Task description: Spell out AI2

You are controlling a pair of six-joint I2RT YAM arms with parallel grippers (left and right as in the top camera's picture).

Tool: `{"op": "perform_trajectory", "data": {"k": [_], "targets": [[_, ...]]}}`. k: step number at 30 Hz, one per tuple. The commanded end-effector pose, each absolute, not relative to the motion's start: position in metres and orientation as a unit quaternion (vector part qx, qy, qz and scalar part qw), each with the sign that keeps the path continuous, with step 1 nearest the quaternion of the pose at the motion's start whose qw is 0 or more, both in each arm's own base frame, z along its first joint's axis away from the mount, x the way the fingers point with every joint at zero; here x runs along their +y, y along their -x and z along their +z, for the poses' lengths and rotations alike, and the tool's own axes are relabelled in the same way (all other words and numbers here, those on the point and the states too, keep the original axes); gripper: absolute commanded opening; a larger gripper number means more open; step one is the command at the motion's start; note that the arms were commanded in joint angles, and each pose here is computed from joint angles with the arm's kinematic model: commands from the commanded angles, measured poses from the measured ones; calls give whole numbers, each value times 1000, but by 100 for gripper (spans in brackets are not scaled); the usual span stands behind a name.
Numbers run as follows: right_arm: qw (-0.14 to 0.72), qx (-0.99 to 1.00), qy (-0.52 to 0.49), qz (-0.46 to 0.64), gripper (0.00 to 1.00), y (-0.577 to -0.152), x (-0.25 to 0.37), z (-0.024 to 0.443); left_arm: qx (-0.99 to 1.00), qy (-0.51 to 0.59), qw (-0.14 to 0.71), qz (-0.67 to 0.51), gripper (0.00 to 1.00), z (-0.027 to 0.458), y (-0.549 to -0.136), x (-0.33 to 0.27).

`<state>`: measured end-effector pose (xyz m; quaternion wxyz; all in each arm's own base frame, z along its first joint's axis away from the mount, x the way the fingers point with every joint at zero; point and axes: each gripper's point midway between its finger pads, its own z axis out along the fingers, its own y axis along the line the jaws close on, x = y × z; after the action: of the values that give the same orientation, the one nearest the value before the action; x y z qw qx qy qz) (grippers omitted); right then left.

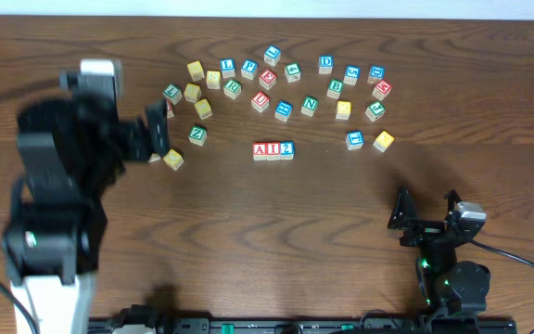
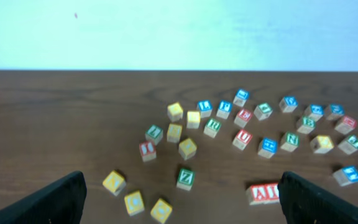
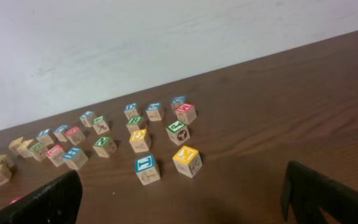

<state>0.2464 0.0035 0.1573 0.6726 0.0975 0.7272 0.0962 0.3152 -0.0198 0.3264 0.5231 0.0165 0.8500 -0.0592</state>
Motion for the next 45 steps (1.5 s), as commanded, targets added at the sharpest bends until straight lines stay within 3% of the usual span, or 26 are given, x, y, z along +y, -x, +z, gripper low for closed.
{"op": "perform_trajectory", "data": {"k": [1, 11, 19, 45], "targets": [[675, 726, -99, 86, 99, -246, -1, 157, 843, -8, 537, -32, 98, 296, -296, -10], [675, 726, -99, 86, 99, -246, -1, 157, 776, 5, 630, -13, 98, 237, -254, 0], [675, 726, -99, 86, 99, -246, -1, 157, 744, 8, 668, -8, 97, 200, -244, 2], [675, 726, -99, 86, 99, -246, -1, 157, 736, 9, 676, 16, 97, 167, -242, 9]]}}
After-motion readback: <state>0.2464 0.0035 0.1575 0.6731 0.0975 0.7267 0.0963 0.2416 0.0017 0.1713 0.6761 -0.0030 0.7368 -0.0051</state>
